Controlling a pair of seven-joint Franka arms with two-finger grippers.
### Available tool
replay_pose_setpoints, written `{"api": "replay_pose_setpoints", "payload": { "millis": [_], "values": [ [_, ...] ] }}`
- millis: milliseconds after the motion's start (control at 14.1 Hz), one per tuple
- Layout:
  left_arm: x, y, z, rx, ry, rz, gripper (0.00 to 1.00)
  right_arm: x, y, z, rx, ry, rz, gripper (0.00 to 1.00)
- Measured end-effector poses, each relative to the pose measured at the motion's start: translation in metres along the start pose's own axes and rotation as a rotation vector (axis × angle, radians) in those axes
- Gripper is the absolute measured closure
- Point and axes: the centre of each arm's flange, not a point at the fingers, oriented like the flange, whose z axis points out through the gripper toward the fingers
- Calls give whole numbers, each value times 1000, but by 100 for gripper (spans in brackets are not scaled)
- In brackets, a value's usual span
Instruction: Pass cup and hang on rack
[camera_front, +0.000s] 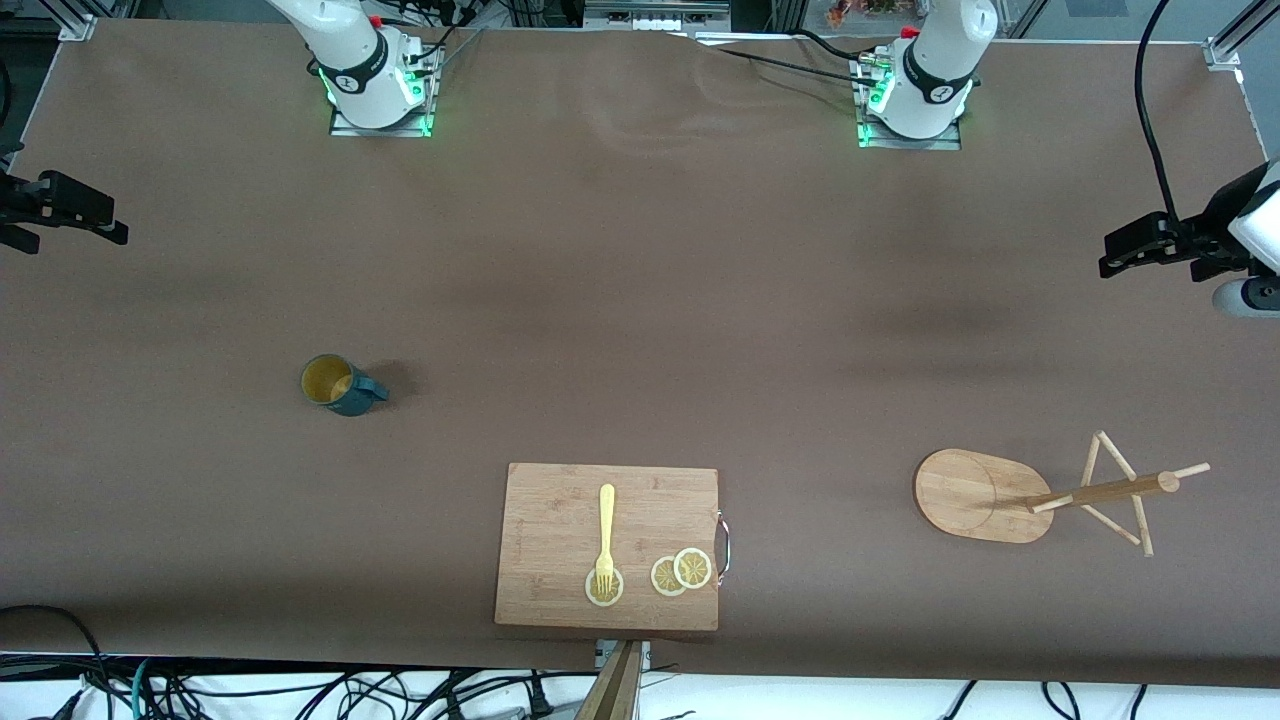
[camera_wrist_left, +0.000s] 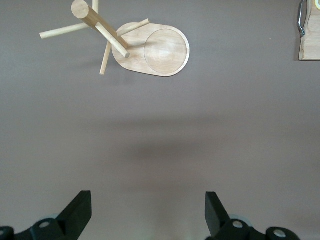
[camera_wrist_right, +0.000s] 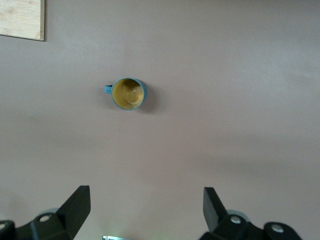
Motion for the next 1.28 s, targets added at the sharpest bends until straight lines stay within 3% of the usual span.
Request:
{"api": "replay_pose_setpoints", "payload": {
  "millis": [426,923,1279],
  "values": [
    [0,0,0,0,0,0,0,0,-2,1,1,-7,-2,0],
    [0,0,0,0,0,0,0,-1,-15,8,10,-59,-10,0],
    [0,0,0,0,0,0,0,29,-68,53,-9,-124,45,0]
  ]
}}
